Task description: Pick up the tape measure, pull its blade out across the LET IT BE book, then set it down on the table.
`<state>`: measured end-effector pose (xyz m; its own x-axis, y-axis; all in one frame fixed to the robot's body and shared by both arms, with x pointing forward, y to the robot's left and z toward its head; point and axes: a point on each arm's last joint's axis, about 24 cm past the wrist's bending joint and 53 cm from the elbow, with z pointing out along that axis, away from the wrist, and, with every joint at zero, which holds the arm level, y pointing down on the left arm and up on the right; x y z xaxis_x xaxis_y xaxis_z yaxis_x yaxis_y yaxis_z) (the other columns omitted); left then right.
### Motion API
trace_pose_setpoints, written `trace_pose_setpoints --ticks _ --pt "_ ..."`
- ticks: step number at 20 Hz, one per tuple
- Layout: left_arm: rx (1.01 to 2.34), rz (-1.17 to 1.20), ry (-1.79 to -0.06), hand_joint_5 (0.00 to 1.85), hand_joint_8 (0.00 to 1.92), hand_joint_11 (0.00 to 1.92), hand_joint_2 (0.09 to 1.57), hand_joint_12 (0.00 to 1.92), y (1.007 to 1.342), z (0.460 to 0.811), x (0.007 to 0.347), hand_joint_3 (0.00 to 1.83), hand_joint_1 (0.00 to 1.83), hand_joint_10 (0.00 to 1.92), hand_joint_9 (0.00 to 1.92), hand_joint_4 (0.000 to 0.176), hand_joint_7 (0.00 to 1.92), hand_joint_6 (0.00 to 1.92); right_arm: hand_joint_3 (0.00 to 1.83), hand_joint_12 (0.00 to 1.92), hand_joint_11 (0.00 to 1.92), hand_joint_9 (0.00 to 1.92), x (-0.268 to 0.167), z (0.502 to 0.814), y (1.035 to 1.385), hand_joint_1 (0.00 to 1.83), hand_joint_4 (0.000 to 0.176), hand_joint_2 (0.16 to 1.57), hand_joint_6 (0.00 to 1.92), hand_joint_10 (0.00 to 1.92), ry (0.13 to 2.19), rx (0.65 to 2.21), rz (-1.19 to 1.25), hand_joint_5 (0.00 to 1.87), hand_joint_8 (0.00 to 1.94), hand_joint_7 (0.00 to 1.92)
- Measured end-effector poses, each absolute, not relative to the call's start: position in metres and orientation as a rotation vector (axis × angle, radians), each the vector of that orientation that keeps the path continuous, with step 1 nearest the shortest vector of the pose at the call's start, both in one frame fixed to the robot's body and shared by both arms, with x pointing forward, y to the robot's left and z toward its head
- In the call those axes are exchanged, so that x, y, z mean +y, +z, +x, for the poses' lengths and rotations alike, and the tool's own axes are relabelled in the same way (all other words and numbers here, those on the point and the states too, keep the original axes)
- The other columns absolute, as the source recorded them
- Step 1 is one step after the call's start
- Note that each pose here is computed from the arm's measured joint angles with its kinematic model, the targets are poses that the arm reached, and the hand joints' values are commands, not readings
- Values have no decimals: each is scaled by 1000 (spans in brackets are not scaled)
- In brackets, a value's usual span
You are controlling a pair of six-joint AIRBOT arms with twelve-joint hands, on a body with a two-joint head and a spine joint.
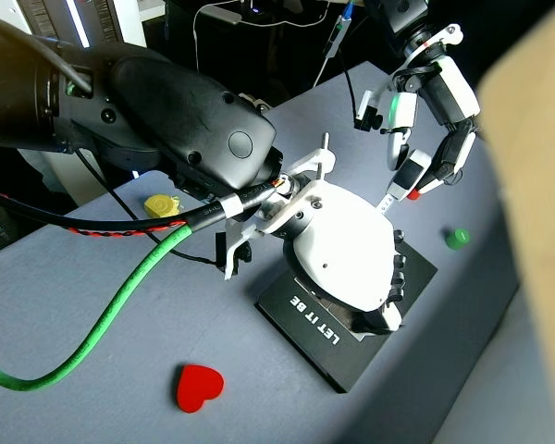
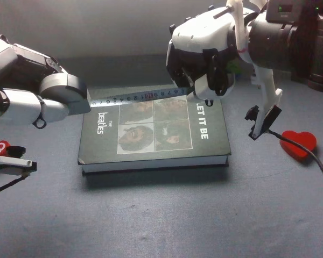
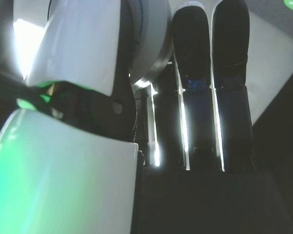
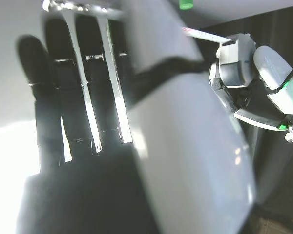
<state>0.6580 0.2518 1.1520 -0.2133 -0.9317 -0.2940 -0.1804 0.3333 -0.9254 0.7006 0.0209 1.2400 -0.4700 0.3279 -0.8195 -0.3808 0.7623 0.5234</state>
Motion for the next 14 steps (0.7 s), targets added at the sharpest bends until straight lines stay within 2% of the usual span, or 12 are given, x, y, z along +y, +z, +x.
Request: trace_pose_setpoints --ticks 5,14 --pt "1637 -1021 -981 997 781 883 1079 1065 1152 658 252 0 1386 1141 1023 0 1053 805 1 1291 709 913 20 701 1241 1190 13 1162 1187 674 829 1883 -43 831 1055 957" --pt "1638 -1026 -992 998 791 890 1081 1035 1151 658 249 0 1385 1144 1019 0 1043 815 0 1291 706 914 -3 706 1239 1191 7 1162 1171 680 804 1859 -60 831 1069 961"
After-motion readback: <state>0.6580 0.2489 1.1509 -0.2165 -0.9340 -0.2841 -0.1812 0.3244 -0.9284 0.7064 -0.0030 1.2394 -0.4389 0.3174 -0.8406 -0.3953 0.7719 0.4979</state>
